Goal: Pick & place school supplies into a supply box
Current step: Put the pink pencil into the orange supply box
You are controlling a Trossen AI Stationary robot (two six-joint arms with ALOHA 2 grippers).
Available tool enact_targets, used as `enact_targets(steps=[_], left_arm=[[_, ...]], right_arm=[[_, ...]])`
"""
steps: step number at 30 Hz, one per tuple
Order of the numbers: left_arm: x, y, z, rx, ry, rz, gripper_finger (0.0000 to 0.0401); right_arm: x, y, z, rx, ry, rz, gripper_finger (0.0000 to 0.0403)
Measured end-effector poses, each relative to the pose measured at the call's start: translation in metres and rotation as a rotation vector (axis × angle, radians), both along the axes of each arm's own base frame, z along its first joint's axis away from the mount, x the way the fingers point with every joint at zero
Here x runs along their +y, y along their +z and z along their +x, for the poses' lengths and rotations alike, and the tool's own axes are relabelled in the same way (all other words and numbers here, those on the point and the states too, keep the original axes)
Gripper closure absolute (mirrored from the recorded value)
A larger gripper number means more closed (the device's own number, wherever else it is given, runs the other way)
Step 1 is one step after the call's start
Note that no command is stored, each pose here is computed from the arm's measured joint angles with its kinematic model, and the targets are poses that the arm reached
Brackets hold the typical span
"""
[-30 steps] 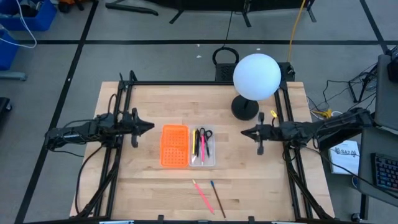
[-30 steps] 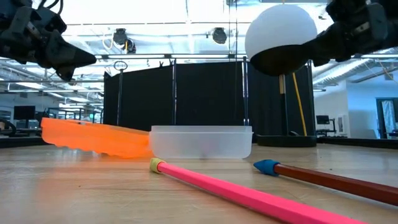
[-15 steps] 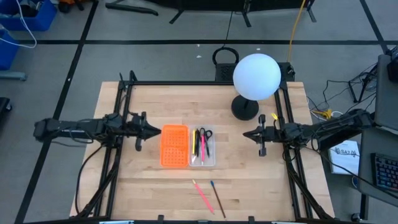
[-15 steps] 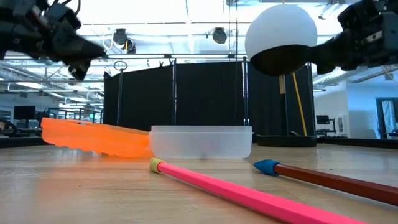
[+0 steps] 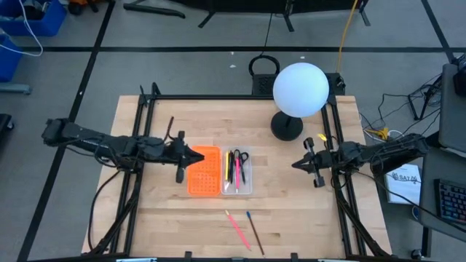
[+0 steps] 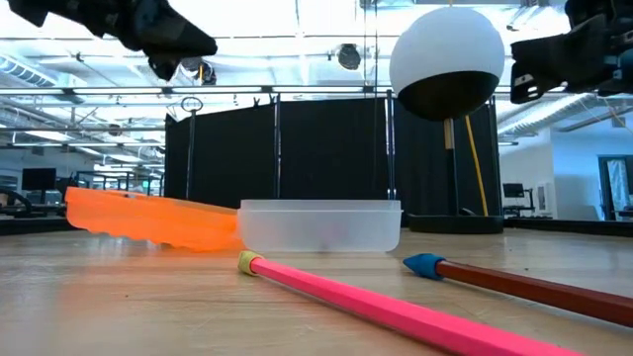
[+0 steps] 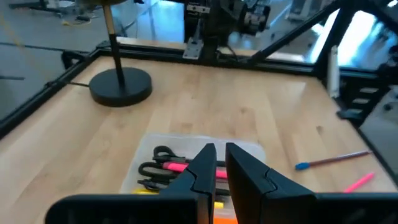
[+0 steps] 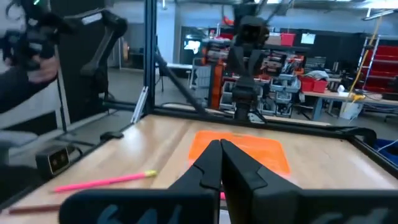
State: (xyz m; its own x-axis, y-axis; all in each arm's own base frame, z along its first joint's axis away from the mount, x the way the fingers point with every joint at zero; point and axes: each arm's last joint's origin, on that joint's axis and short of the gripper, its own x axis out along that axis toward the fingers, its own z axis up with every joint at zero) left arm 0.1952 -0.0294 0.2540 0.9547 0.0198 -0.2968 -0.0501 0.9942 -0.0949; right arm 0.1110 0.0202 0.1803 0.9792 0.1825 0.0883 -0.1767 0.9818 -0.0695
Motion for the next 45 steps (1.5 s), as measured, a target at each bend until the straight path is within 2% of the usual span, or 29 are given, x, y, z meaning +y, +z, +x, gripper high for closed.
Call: enact_targets(steps=[3,7,11,20,25,30,33,37,45], left_arm=[[-0.009,0.0,0.01,0.084,0.045,0.023,0.0359],[-0.03,-0.003,0.031,0.215,0.026,0.032,0.0359],[-0.061,-0.003,0.057,0.32,-0.047,0.08,0.0359],[-0.131,0.015,0.127,0.479,-0.187,0.15,0.0359],[-0.165,0.015,0.17,0.612,-0.309,0.287,0.0347],[-0.184,-0.008,0.203,0.717,-0.432,0.498,0.0289],[-0.19,-0.022,0.212,0.798,-0.522,0.541,0.0249],[-0.192,-0.035,0.211,0.886,-0.62,0.607,0.0212],[-0.188,-0.046,0.208,0.931,-0.624,0.62,0.0193]], right_arm=[[-0.001,0.002,-0.006,-0.023,0.004,0.044,0.0403],[-0.001,0.007,-0.013,-0.073,0.049,0.083,0.0403],[0.0,0.011,-0.018,-0.122,0.125,0.1,0.0403],[0.0,0.011,-0.019,-0.118,0.13,0.129,0.0403],[0.0,0.011,-0.019,-0.114,0.129,0.127,0.0403],[0.0,0.009,-0.018,-0.092,0.121,0.124,0.0403],[0.0,0.006,-0.018,-0.07,0.12,0.12,0.0403],[0.0,0.005,-0.018,-0.06,0.118,0.108,0.0403],[0.0,0.005,-0.018,-0.069,0.114,0.078,0.0403]])
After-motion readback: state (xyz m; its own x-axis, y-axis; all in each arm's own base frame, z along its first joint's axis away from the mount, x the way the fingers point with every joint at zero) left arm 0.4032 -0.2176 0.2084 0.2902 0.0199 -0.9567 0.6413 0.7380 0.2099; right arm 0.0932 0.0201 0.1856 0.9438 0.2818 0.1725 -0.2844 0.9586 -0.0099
